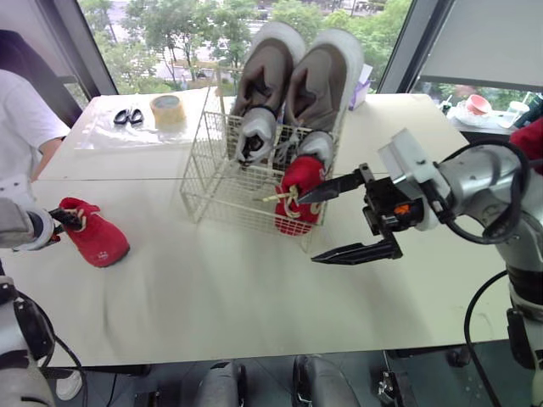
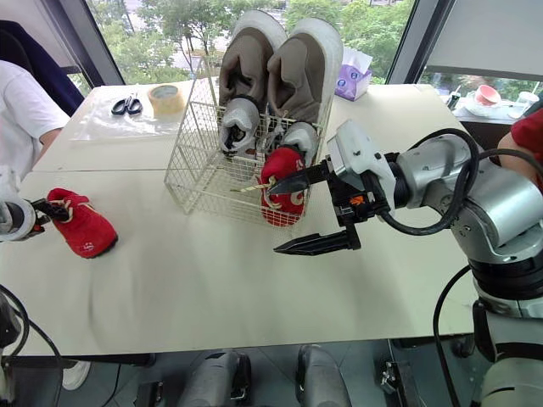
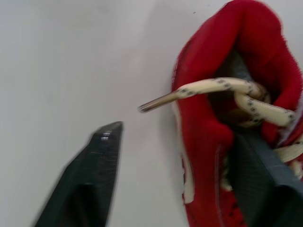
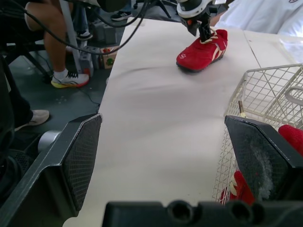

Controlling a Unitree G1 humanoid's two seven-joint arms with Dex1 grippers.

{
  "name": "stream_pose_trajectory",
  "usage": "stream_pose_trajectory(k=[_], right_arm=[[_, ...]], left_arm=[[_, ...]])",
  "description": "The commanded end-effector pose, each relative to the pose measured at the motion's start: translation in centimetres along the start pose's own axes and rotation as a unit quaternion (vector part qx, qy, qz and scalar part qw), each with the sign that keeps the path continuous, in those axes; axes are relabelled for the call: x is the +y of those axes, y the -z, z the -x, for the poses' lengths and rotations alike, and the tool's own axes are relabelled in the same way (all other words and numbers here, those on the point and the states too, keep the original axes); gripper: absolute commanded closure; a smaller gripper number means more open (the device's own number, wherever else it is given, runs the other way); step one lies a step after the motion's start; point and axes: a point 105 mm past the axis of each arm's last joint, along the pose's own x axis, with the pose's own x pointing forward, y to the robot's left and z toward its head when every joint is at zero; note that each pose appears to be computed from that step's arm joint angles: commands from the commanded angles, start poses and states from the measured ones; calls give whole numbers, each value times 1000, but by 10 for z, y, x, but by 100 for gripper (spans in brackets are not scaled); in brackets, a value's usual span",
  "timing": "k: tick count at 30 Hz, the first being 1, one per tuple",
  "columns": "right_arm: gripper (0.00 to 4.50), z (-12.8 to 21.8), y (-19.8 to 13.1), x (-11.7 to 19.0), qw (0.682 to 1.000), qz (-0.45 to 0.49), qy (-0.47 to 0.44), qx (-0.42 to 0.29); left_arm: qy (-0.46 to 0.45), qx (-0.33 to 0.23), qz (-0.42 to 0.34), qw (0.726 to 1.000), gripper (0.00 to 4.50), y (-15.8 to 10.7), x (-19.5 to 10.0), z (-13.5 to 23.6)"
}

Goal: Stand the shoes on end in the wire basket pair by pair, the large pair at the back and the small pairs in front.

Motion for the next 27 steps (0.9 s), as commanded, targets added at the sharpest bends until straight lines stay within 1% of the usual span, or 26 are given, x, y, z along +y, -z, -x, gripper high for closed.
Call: stream_pose_trajectory(k=[1,3,4,7,9,10,11,13,14,15,16,17,18,19,20,21,22,23,24,25,27], right_arm=[[0,7,-9,2,1000,19,19,1],[0,8,-8,2,1000,17,21,1],[0,8,-8,1,1000,17,23,1],[0,9,-7,-2,999,17,29,4],[0,10,-6,-4,999,16,31,5],[0,10,-5,-6,999,15,32,5],[0,11,-5,-8,999,13,35,4],[0,13,-5,-11,999,10,43,1],[0,14,-6,-13,999,8,46,-1],[0,15,-6,-15,999,6,48,-5],[0,15,-7,-16,999,4,50,-7],[0,14,-7,-17,999,-1,49,-13],[0,14,-6,-18,999,-5,48,-14],[0,14,-4,-19,999,-7,48,-11],[0,14,-2,-20,999,-8,49,-6],[0,14,0,-21,999,-8,50,-2],[0,15,1,-22,999,-8,51,-1],[0,18,-3,-24,998,-10,57,-4],[0,21,-7,-25,998,-12,63,-9],[0,24,-11,-26,997,-13,68,-16],[0,27,-16,-25,997,-15,74,-20]], left_arm=[[-15,-13,-9,1000,324,-10,7,3],[-12,-14,-13,1000,422,-12,4,3],[-10,-13,-12,1000,444,-13,3,4],[-1,-16,-3,1000,444,-16,3,9],[19,-42,8,999,444,-27,-2,18],[39,-68,7,997,444,-37,-10,27],[67,-105,-4,992,444,-49,-21,40],[140,-178,-22,974,444,-69,-52,69],[176,-220,-36,959,444,-77,-68,87],[225,-267,-54,936,444,-79,-93,109],[254,-297,-66,918,444,-77,-107,125],[296,-361,-93,880,444,-74,-126,150],[354,-417,-99,831,444,-69,-142,176],[407,-449,-96,790,444,-62,-152,195],[462,-466,-90,749,444,-53,-161,212],[493,-471,-83,727,444,-49,-165,220],[509,-472,-80,716,444,-45,-168,223],[516,-492,-78,697,444,-42,-176,228],[514,-510,-81,685,444,-38,-183,231],[509,-522,-86,679,444,-35,-189,231],[504,-531,-118,671,444,-22,-200,228]])
